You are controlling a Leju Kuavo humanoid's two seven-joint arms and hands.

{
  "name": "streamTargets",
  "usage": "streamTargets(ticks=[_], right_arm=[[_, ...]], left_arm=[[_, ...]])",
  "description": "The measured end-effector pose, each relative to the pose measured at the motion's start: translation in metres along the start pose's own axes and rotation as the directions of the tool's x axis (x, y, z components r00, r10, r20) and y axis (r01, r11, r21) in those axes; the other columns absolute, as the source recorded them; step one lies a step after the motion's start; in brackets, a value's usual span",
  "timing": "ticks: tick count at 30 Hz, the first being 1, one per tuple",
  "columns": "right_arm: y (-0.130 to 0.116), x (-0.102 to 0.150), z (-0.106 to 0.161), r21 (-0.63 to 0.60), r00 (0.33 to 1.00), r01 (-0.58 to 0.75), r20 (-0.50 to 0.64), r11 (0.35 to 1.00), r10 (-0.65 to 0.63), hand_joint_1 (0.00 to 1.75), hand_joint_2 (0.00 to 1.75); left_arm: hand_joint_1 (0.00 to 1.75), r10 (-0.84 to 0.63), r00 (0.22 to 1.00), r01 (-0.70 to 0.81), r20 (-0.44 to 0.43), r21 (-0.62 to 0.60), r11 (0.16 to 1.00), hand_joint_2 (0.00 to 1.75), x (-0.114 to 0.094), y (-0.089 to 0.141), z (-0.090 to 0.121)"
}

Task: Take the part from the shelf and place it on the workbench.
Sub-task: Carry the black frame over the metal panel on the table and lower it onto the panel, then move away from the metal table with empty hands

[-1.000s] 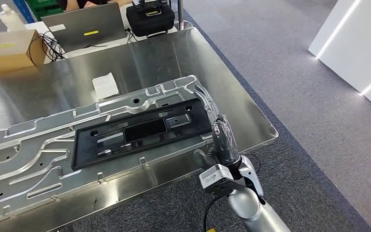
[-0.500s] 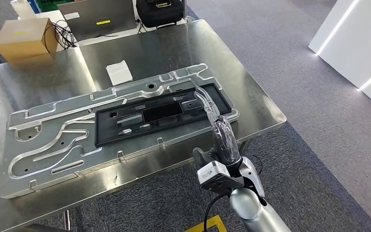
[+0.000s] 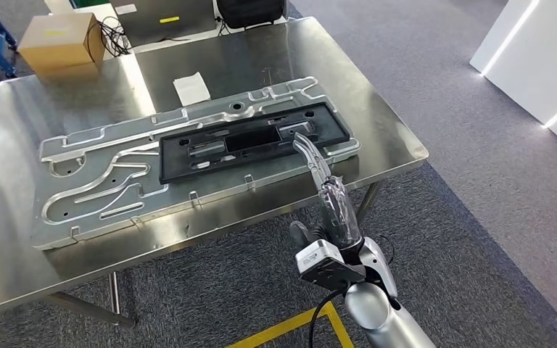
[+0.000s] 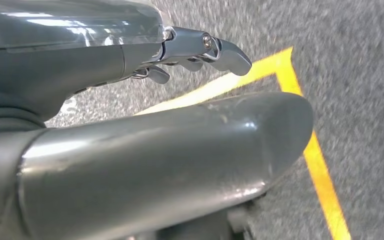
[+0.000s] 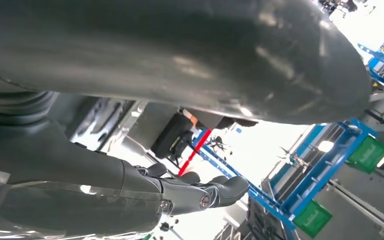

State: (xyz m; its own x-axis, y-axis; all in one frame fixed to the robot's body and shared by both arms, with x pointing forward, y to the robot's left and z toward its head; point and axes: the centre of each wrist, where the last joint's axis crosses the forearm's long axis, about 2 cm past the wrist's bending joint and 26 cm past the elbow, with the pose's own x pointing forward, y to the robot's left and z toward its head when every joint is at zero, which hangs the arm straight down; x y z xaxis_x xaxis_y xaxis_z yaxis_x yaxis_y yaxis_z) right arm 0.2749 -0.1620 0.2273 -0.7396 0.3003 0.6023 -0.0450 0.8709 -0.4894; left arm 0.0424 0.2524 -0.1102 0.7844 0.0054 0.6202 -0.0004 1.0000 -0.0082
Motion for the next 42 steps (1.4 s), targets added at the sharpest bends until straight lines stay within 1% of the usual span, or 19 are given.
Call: streamTargets(ticks=[7,16,18,20,23,25,27,31,40,42], right_arm=[[0.004,-0.001,0.005,0.003,0.999,0.035,-0.019,0.999,-0.035,0.00,0.00],[0.018,-0.003,0.020,0.003,0.993,0.101,-0.058,0.995,-0.101,0.00,0.00],[0.023,-0.003,0.028,-0.010,0.987,0.138,-0.076,0.990,-0.139,0.00,0.00],[0.031,-0.008,0.041,-0.014,0.974,0.189,-0.120,0.982,-0.189,0.00,0.00],[0.048,-0.020,0.072,-0.012,0.943,0.256,-0.218,0.967,-0.252,0.00,0.00],[0.058,-0.026,0.092,-0.004,0.924,0.274,-0.274,0.962,-0.265,0.00,0.00],[0.065,-0.030,0.106,0.007,0.911,0.282,-0.315,0.959,-0.265,0.00,0.00],[0.070,-0.034,0.116,0.019,0.899,0.284,-0.352,0.959,-0.260,0.00,0.00],[0.073,-0.038,0.124,0.028,0.889,0.284,-0.383,0.958,-0.252,0.00,0.00],[0.074,-0.039,0.126,0.027,0.876,0.295,-0.407,0.955,-0.259,0.00,0.00]], left_arm=[[0.00,-0.026,1.000,0.026,0.000,-0.023,0.999,0.00,0.005,-0.001,-0.003],[0.00,-0.047,0.999,0.047,-0.002,-0.050,0.998,0.00,0.007,-0.001,-0.004],[0.00,-0.049,0.999,0.049,-0.003,-0.052,0.997,0.00,0.007,-0.001,-0.004],[0.00,-0.049,0.999,0.049,-0.003,-0.051,0.998,0.00,0.006,-0.001,-0.004],[0.00,-0.047,0.999,0.047,-0.007,-0.049,0.998,0.00,0.003,-0.001,-0.002],[0.00,-0.051,0.999,0.050,-0.010,-0.051,0.997,0.00,0.002,-0.001,-0.001],[0.00,-0.053,0.999,0.052,-0.012,-0.052,0.997,0.00,0.001,0.000,0.000],[0.00,-0.055,0.998,0.055,-0.009,-0.053,0.997,0.00,0.002,0.000,-0.001],[0.00,-0.056,0.998,0.055,-0.007,-0.052,0.997,0.00,0.002,0.000,-0.002],[0.00,-0.056,0.998,0.056,-0.008,-0.052,0.997,0.00,0.002,0.000,-0.001]])
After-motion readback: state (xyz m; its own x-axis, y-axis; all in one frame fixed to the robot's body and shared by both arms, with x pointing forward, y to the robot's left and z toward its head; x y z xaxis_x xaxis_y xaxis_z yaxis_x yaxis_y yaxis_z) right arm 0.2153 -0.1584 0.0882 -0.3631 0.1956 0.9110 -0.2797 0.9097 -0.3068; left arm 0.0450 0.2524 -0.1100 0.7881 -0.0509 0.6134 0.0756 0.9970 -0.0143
